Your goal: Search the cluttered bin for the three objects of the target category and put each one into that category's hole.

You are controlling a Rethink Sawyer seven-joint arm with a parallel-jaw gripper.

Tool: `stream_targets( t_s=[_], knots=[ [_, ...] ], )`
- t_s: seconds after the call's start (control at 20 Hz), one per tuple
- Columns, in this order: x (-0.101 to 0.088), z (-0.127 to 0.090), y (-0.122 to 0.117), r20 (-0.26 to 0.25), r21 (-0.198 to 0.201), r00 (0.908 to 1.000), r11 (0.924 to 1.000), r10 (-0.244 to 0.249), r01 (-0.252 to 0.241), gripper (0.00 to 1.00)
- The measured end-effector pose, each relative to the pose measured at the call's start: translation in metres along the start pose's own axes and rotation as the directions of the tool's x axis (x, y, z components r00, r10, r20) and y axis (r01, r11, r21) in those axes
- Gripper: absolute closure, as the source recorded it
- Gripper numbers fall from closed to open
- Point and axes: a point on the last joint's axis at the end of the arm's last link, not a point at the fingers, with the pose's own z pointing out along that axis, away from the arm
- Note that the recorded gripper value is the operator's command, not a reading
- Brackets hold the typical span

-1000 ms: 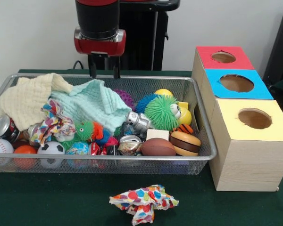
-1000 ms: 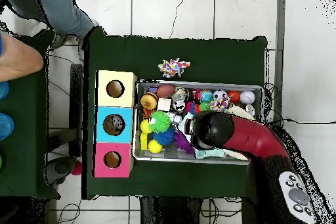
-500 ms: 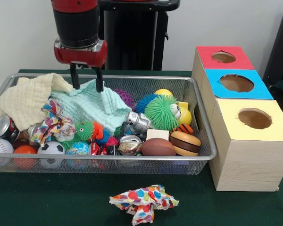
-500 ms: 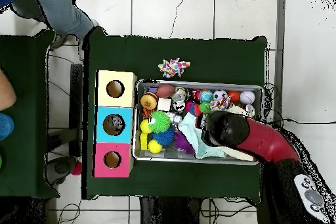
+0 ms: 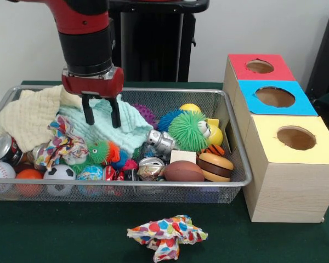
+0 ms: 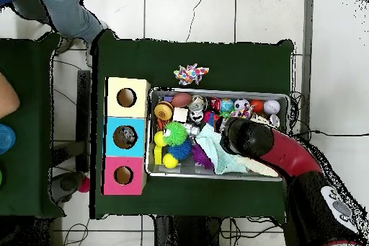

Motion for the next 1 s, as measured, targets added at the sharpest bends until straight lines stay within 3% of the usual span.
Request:
stream_targets(
  t_s=[0.65, 1.0],
  knots=[
    [0.006, 0.013, 0.019, -0.019, -0.053, 0.9993, 0.9981, 0.031, -0.032, 0.00],
    [0.022, 0.042, 0.025, -0.002, -0.060, 0.9993, 0.9975, 0.037, -0.037, 0.00]
  ],
)
